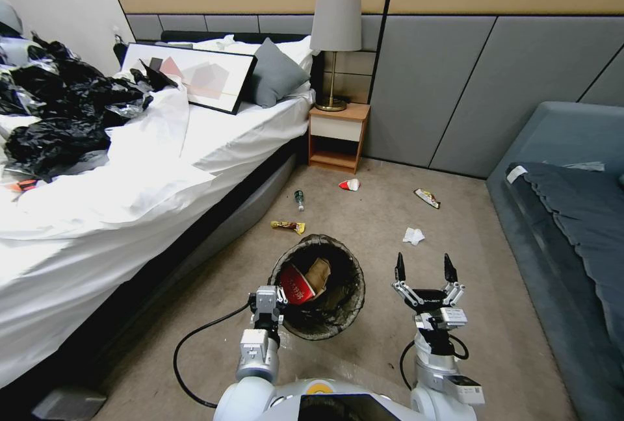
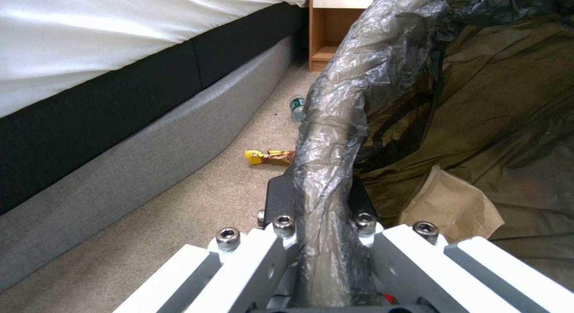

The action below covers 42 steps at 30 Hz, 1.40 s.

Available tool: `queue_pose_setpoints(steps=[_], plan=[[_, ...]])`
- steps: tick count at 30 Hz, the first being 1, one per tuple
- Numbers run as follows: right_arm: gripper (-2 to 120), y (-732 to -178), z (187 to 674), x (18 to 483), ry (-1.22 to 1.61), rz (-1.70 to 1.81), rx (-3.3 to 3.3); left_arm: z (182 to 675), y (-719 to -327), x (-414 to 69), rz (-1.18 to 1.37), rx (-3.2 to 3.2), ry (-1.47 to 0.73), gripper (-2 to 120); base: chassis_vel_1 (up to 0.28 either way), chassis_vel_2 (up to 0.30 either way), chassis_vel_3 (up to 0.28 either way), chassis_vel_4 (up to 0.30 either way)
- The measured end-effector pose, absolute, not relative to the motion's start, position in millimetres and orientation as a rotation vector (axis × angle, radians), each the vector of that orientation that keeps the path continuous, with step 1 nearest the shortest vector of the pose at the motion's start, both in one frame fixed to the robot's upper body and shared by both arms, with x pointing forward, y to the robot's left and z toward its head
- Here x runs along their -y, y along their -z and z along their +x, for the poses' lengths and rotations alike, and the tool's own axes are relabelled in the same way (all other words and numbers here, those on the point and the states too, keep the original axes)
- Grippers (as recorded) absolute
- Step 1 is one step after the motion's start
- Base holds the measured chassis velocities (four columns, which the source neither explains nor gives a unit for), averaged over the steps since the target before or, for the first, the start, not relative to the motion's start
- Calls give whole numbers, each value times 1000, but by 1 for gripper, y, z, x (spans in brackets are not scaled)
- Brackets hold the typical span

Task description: Pick up the trash bin, then pick up the garbage from the floor and place it into the trash bin.

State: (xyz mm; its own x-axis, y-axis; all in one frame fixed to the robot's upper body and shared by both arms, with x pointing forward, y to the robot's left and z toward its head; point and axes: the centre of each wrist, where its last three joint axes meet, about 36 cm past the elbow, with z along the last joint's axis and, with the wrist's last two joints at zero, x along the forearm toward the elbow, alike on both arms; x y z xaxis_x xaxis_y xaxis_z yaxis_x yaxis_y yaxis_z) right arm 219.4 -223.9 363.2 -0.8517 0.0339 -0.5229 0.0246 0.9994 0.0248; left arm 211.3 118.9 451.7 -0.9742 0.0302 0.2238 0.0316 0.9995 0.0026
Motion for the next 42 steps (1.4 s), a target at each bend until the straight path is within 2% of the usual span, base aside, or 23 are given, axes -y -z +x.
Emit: queue_pose_setpoints(steps=[11, 42], plan=[[100, -362, 228, 235, -9, 78, -2577, 211, -452, -118, -41, 2914, 3, 0, -50, 50, 45, -49], [100, -358, 234, 238, -11, 74, -2575, 211, -450, -118, -34, 2912, 3, 0, -224, 225, 225, -221]])
